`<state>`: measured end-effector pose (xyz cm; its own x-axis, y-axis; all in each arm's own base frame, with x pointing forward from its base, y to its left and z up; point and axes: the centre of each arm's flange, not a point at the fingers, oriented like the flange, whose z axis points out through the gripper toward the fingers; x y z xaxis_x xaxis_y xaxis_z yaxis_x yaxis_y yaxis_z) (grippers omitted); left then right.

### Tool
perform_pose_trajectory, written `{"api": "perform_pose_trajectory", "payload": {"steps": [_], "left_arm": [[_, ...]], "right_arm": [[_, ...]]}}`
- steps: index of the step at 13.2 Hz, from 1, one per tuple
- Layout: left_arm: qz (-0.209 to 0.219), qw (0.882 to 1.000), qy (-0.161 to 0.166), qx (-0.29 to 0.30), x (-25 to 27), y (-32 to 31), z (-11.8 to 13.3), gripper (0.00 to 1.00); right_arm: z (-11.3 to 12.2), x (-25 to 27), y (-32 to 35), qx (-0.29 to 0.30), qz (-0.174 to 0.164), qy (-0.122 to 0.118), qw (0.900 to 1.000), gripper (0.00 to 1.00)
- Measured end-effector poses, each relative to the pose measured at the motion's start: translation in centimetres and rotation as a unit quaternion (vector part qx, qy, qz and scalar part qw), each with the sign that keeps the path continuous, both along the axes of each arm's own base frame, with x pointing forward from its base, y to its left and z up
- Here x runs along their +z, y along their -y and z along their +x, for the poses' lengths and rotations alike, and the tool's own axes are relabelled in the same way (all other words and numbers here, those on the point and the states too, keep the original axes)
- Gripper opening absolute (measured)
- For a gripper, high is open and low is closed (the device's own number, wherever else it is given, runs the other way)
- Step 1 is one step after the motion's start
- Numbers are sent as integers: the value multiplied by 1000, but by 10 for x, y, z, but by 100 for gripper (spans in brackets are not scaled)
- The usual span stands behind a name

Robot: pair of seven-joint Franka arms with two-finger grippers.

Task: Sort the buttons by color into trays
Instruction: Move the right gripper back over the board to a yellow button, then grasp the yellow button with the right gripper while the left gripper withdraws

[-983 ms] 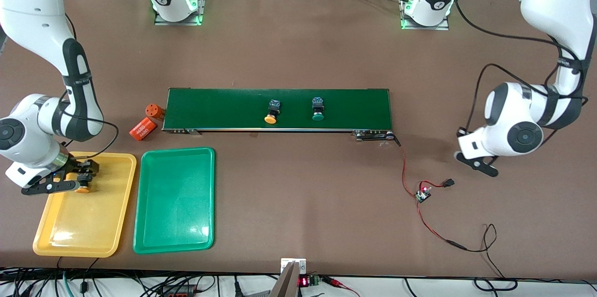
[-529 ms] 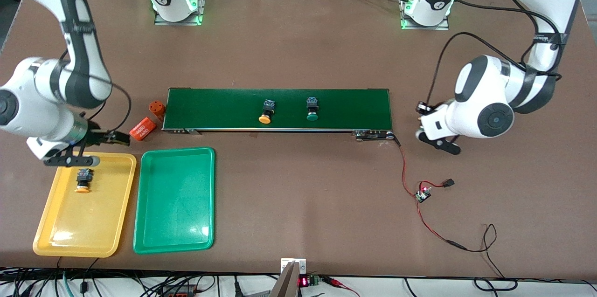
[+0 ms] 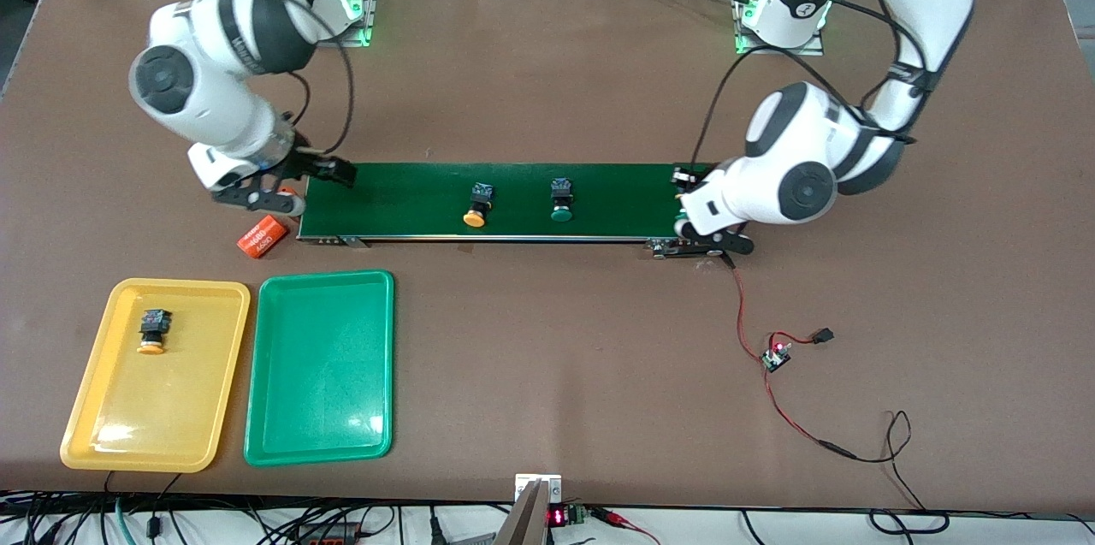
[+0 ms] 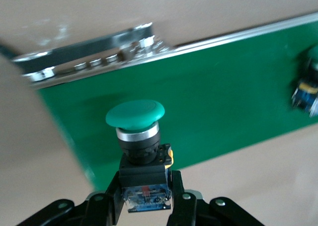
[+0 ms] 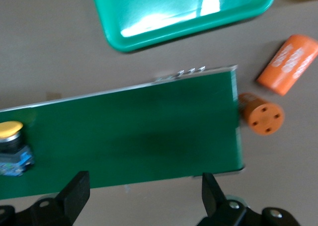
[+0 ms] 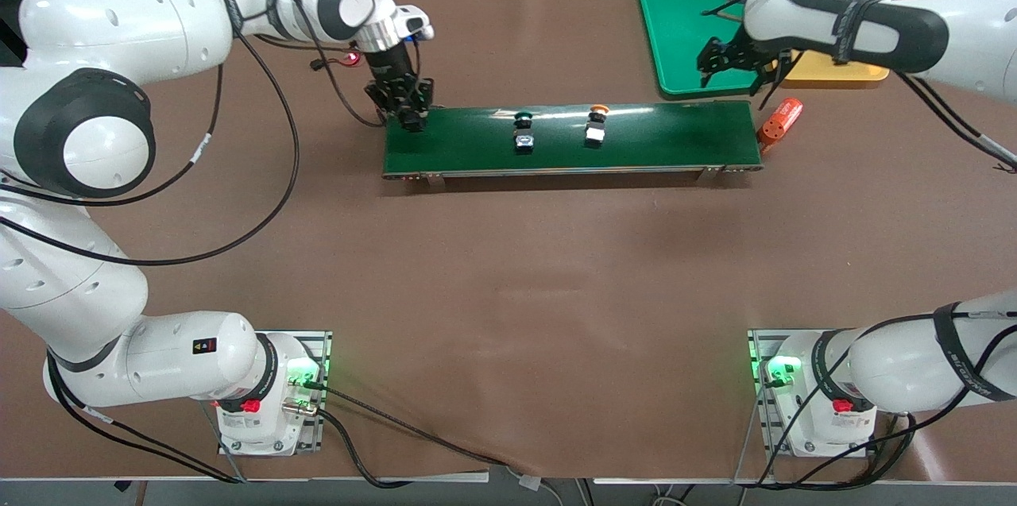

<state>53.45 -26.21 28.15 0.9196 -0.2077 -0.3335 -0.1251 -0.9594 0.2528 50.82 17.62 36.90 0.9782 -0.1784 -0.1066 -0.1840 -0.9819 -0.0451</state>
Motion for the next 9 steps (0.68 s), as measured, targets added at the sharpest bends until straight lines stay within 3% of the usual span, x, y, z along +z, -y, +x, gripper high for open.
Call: {"api": "perform_pose_trajectory", "payload": {"steps": [2,8,9], "left_arm": [[-7,1000,16,17,-17,18,-10,41],[-8,999,21,27,-13,13,-4,96],[-7,999,22,28,-2,10,2,100]], "right_arm": [[-13,-8,-29,-3,0,5,1000,100],[-35,-36,-92,56,7,43,997,100],[-34,-40,-96,58,11,50,997,100]]}}
